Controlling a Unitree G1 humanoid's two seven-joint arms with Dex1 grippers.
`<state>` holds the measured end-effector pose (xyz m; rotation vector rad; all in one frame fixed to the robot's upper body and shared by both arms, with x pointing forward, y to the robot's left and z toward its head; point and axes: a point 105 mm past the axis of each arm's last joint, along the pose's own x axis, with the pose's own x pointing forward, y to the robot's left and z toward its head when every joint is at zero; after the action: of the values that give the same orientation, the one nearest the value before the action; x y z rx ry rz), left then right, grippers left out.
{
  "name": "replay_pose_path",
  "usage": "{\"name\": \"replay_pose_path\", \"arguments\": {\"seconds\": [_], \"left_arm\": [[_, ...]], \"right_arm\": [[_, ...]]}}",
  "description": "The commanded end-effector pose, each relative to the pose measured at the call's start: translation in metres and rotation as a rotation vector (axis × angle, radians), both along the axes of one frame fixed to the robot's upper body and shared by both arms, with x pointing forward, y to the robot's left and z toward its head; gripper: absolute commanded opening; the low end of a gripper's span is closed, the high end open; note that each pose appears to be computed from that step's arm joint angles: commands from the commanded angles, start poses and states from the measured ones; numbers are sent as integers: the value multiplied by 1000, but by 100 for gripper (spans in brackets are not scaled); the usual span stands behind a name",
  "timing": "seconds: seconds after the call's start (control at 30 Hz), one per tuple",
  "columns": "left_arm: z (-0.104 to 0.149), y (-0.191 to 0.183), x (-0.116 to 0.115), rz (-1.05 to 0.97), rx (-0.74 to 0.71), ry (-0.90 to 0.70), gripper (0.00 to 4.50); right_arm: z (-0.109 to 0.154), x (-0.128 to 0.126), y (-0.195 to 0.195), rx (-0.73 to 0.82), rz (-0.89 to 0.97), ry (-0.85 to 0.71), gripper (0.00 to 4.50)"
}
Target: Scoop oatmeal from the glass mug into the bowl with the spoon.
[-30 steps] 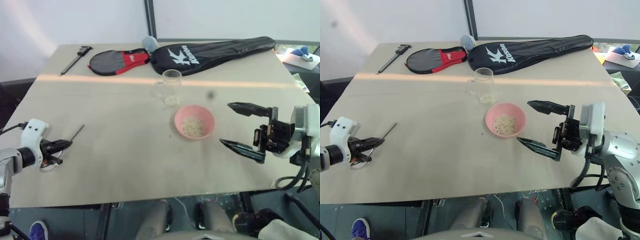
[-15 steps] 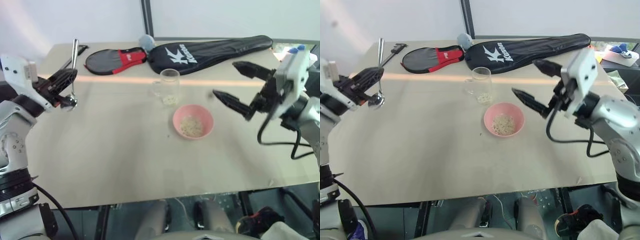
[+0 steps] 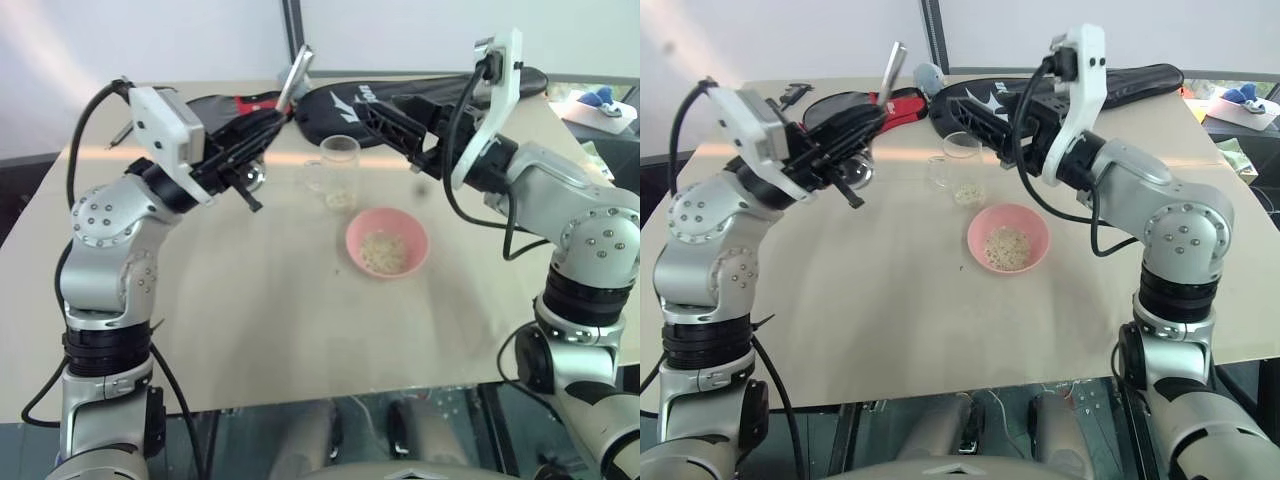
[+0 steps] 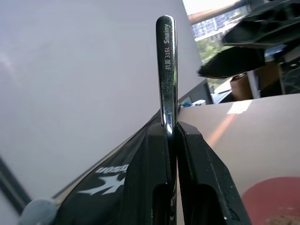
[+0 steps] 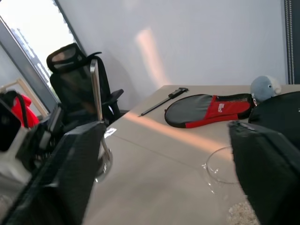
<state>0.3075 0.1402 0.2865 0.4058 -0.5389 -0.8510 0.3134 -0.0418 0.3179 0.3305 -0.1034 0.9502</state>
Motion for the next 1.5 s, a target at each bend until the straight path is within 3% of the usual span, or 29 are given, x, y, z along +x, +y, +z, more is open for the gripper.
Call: {"name": "replay_pose_path", "arguments": {"seconds": [0.03, 0.33, 0.63, 1.1, 1.2, 1.3, 1.33, 1.37, 1.4, 1.5], "left_arm": [[8, -15, -13, -69, 50, -82, 0], [7, -28, -8, -117, 56, -81, 0], [20, -17, 3, -51, -8, -77, 0], [2, -32, 6, -40, 95, -64, 0], [1, -33, 6, -40, 107, -65, 0], [1, -34, 5, -41, 117, -67, 0], [0, -34, 5, -42, 122, -69, 0], [0, -34, 5, -42, 124, -71, 0], [0, -34, 5, -44, 128, -72, 0], [-1, -34, 3, -52, 143, -79, 0]], "right_arm": [[14, -6, 7, 35, 38, -24, 368], [14, -19, 27, 12, 158, -24, 368], [0, -20, 20, -44, 162, -17, 368], [6, -16, 31, -53, 139, -53, 368], [5, -12, 32, -64, 120, -57, 290], [4, -10, 33, -77, 108, -59, 165], [4, -9, 33, -81, 101, -58, 90], [3, -8, 33, -83, 96, -58, 77], [3, -7, 33, -86, 89, -57, 12], [2, -3, 30, -89, 65, -53, 5]]}}
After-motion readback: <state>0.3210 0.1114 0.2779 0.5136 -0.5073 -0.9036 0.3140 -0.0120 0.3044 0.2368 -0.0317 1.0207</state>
